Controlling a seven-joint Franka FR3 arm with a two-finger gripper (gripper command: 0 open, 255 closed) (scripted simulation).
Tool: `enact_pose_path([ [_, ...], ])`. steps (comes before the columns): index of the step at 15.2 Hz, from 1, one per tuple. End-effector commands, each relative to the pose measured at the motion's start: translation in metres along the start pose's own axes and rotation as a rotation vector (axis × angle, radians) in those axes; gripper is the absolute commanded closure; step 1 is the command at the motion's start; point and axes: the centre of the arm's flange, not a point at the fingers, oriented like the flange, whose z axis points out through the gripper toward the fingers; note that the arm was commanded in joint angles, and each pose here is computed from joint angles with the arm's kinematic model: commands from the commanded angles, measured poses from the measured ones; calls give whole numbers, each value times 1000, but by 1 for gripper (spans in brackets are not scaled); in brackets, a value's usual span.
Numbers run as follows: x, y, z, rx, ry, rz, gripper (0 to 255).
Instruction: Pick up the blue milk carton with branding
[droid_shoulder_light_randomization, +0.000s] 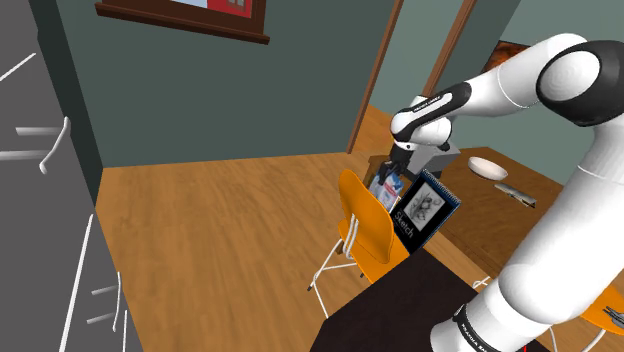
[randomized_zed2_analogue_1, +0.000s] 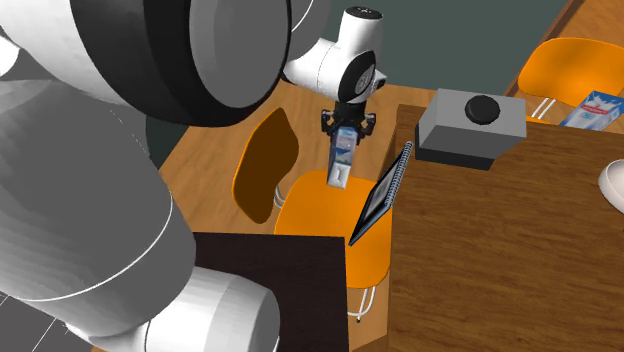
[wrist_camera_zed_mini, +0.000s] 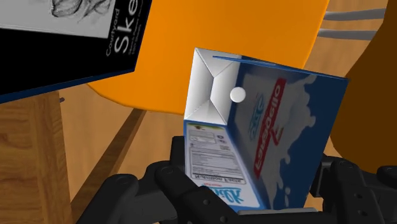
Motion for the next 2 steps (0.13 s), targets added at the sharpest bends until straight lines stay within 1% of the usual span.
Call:
enact_pose_path([
  [1,1,2,-7,0,1,0,255],
  [2,1,2,-7,0,1,0,255],
])
